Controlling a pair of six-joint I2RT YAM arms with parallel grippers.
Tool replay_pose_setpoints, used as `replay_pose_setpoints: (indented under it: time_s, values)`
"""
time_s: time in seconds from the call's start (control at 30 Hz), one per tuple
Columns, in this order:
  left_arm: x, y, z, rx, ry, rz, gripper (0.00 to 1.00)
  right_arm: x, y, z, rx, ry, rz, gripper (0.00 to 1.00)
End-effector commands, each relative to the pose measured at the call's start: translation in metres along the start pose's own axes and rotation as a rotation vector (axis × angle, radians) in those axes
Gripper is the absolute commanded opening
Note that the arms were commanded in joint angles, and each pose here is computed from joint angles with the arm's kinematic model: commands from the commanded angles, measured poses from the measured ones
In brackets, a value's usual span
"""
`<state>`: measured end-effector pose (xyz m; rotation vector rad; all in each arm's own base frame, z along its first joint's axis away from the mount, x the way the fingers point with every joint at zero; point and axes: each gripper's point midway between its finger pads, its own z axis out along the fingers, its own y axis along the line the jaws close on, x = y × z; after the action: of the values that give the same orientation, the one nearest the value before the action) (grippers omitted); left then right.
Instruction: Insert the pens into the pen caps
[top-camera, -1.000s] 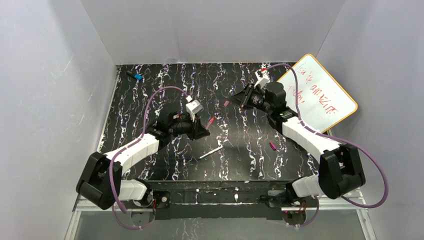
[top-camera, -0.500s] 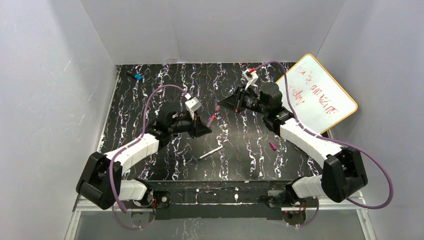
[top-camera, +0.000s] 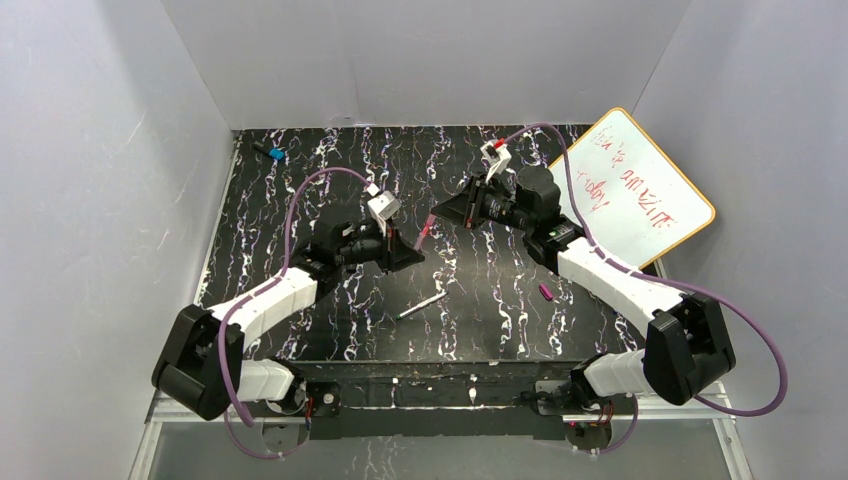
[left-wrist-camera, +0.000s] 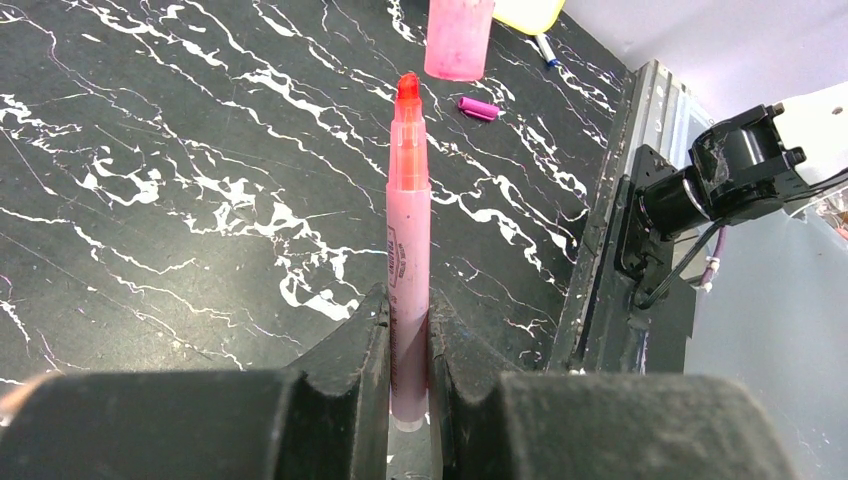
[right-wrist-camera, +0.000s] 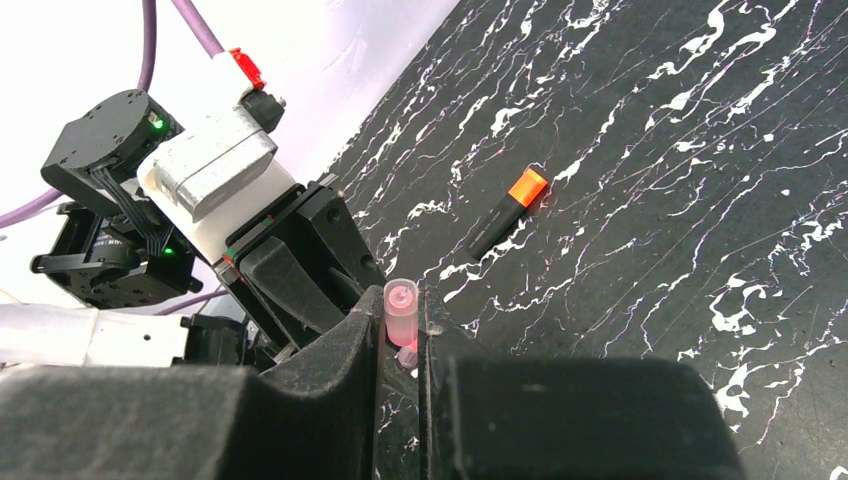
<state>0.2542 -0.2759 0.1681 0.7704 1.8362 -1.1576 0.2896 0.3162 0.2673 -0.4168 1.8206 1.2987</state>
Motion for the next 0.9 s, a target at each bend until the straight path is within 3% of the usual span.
replay_pose_setpoints:
  time_s: [0.0,0.87]
  values:
    - [-0.011,-0.01,-0.007,0.03,-0.043,0.034,0.0,-0.011,0.006,0.004,-0.019,-0.033,-0.035,0.01]
    - [-0.027,0.0,-0.015,0.006,-0.101,0.03,0.0,0.012,0.012,0.014,-0.041,0.026,-0.008,0.01]
